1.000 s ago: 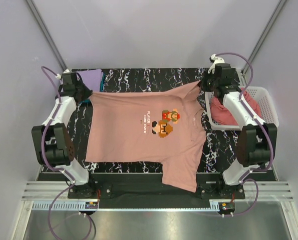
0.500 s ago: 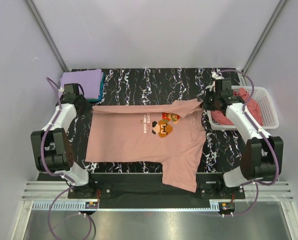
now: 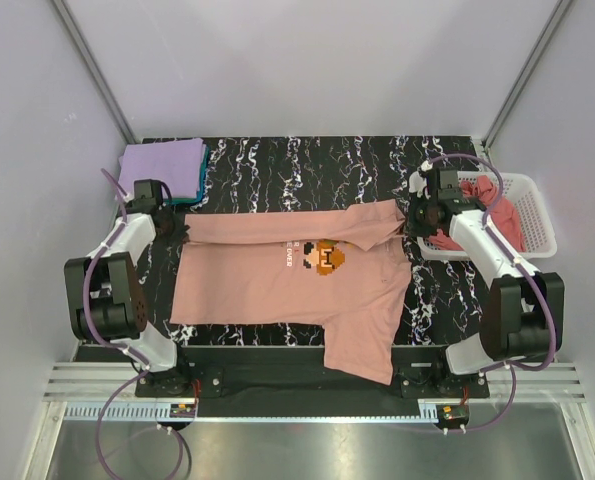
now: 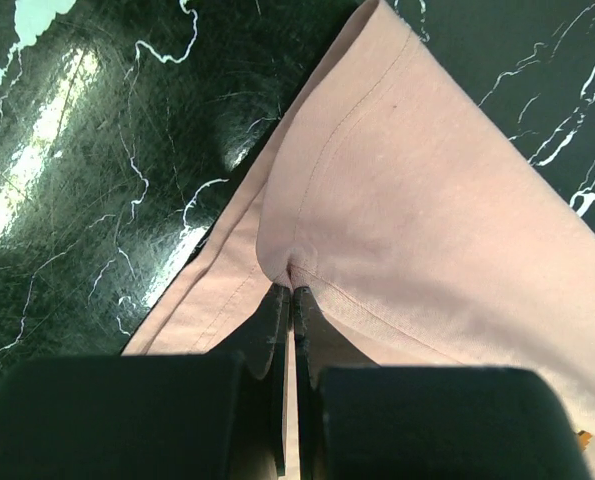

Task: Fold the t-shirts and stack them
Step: Fold the tshirt

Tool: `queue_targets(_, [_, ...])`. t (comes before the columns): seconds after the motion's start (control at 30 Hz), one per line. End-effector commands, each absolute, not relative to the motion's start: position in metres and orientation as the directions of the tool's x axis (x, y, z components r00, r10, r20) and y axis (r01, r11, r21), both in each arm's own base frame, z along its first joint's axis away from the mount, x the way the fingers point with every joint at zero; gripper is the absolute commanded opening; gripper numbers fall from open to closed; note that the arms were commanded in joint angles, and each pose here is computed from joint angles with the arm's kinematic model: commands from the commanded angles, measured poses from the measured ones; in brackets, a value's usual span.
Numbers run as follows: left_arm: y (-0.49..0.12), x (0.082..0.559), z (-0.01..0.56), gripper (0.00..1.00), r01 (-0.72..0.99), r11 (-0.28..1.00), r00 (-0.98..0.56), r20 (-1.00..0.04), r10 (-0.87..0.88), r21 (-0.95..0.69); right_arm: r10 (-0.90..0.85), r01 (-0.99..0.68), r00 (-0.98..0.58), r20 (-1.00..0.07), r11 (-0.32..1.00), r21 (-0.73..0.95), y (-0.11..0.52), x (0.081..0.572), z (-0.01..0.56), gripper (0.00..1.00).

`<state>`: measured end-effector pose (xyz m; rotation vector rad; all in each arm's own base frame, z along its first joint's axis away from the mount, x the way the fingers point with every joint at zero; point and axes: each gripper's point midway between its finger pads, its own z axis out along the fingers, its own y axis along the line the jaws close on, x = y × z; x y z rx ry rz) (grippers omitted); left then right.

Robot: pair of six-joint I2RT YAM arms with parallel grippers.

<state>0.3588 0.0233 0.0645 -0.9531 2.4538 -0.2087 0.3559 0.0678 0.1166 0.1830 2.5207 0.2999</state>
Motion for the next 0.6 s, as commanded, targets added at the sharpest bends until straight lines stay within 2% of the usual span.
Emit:
queue_targets(0.0, [0.031, 0.357, 0.059, 0.0, -0.604, 0.746, -0.631, -0.403, -0.663, -0.282, 0.174, 0.066, -0.83, -0.53, 0.974, 0.217, 0.062, 0.347, 0.11, 0.0])
queue_targets(0.13, [0.032, 0.351, 0.049, 0.0, -0.62, 0.742, -0.643, -0.377, -0.666, -0.255, 0.164, 0.067, -0.841, -0.515, 0.977, 0.201, 0.059, 0.34, 0.103, 0.01])
queue_targets(0.33, [0.038, 0.345, 0.039, 0.01, -0.64, 0.742, -0.653, -0.368, -0.663, -0.202, 0.172, 0.08, -0.864, -0.474, 0.975, 0.208, 0.06, 0.33, 0.092, 0.12])
queue_targets(0.37, [0.039, 0.344, 0.039, 0.04, -0.643, 0.74, -0.65, -0.37, -0.663, -0.195, 0.173, 0.084, -0.865, -0.47, 0.975, 0.205, 0.06, 0.328, 0.092, 0.13])
queue_targets(0.4, [0.04, 0.341, 0.039, 0.08, -0.651, 0.737, -0.651, -0.366, -0.665, -0.183, 0.174, 0.087, -0.865, -0.47, 0.976, 0.2, 0.058, 0.326, 0.093, 0.18])
queue_targets(0.43, [0.043, 0.34, 0.039, 0.18, -0.657, 0.735, -0.65, -0.369, -0.665, -0.168, 0.174, 0.09, -0.865, -0.47, 0.977, 0.195, 0.058, 0.324, 0.094, 0.18])
queue_targets(0.57, [0.048, 0.336, 0.047, 0.37, -0.687, 0.714, -0.635, -0.368, -0.68, -0.133, 0.19, 0.134, -0.862, -0.47, 0.98, 0.15, 0.047, 0.319, 0.102, 0.29])
